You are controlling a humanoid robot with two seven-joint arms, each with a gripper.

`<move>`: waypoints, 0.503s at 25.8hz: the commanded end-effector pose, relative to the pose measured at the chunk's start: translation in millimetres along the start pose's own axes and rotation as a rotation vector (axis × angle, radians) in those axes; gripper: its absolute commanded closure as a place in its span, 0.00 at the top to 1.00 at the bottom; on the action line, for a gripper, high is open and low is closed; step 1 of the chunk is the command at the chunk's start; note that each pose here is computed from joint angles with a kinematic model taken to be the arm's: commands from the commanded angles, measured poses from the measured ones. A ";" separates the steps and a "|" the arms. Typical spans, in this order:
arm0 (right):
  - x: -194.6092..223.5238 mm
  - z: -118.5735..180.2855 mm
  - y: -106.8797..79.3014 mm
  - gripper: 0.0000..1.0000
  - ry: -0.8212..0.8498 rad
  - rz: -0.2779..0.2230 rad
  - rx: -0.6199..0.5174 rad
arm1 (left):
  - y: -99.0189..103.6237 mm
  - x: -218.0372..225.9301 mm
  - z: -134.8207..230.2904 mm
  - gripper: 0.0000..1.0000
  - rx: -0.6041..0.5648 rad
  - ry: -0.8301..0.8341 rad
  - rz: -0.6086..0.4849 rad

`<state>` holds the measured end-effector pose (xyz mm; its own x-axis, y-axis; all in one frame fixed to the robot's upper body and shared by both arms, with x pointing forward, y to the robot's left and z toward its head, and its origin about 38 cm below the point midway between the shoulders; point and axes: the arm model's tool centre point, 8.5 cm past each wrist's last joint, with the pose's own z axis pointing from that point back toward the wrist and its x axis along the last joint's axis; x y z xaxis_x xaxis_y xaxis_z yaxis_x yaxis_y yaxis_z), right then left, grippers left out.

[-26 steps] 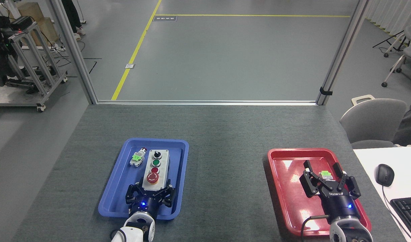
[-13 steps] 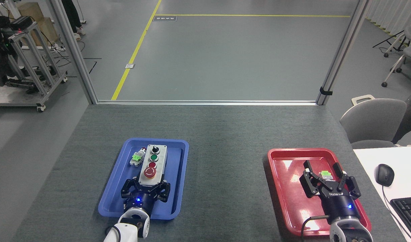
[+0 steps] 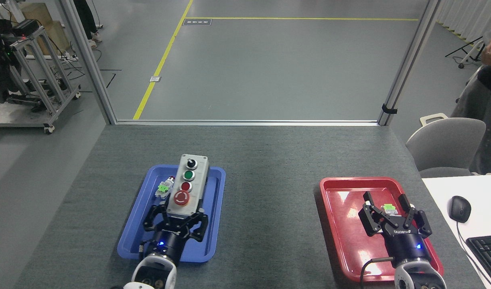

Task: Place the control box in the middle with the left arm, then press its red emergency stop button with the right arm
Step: 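Lift the control box with the left gripper and carry it toward the table middle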

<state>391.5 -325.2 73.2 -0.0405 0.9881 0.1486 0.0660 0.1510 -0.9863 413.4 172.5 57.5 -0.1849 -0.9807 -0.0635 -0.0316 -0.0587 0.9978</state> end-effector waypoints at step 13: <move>-3.5 -0.7 1.8 0.99 0.001 0.004 0.010 | -28.5 148.0 -36.6 0.00 -0.187 -0.245 -0.072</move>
<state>392.4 -327.8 71.2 -0.0388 0.9884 0.1466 0.0582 0.1487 -0.9872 423.6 35.0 33.2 -0.3872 -0.9198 -0.0632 0.1077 -0.1132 0.9877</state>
